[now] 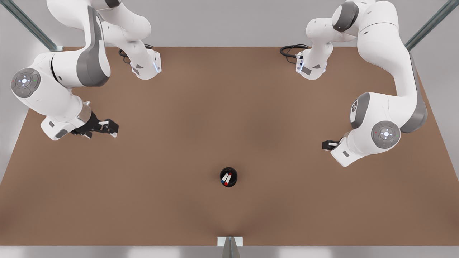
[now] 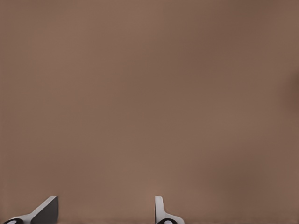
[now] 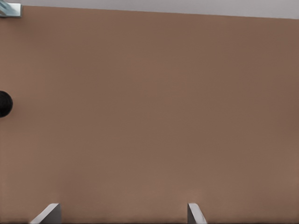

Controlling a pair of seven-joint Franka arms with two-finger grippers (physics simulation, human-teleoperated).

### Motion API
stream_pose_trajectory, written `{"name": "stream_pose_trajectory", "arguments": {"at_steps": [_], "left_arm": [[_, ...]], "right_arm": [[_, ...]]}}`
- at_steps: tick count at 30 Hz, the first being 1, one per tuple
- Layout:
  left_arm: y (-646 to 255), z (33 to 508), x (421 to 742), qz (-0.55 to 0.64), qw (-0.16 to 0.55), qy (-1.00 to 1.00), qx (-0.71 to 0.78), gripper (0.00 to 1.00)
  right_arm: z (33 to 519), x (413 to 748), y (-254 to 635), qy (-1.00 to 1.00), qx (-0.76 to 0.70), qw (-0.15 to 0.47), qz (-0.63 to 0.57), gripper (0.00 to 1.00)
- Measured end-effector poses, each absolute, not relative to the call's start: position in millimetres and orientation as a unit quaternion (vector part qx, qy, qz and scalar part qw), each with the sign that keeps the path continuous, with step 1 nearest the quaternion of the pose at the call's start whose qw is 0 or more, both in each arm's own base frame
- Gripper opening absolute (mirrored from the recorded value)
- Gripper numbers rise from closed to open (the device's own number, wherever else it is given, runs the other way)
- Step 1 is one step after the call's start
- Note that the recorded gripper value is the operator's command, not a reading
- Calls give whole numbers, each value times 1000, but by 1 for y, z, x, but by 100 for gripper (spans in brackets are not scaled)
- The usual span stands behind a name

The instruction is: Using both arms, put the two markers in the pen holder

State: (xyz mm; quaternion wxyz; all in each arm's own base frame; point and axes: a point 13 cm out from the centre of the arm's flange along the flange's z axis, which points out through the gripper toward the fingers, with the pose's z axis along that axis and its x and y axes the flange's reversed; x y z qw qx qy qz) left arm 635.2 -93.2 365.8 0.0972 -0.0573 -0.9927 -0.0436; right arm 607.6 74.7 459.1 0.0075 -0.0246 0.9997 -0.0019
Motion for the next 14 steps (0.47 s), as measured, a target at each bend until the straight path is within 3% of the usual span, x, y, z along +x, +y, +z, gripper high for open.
{"name": "stream_pose_trajectory", "arguments": {"at_steps": [8, 14], "left_arm": [[-79, 393, 629, -48, 92, -994, -42, 100], [-56, 410, 602, -42, 98, -994, -15, 100]], "right_arm": [[457, 599, 74, 1000, -26, -11, -4, 100], [454, 596, 76, 999, -27, -18, -4, 100]]}}
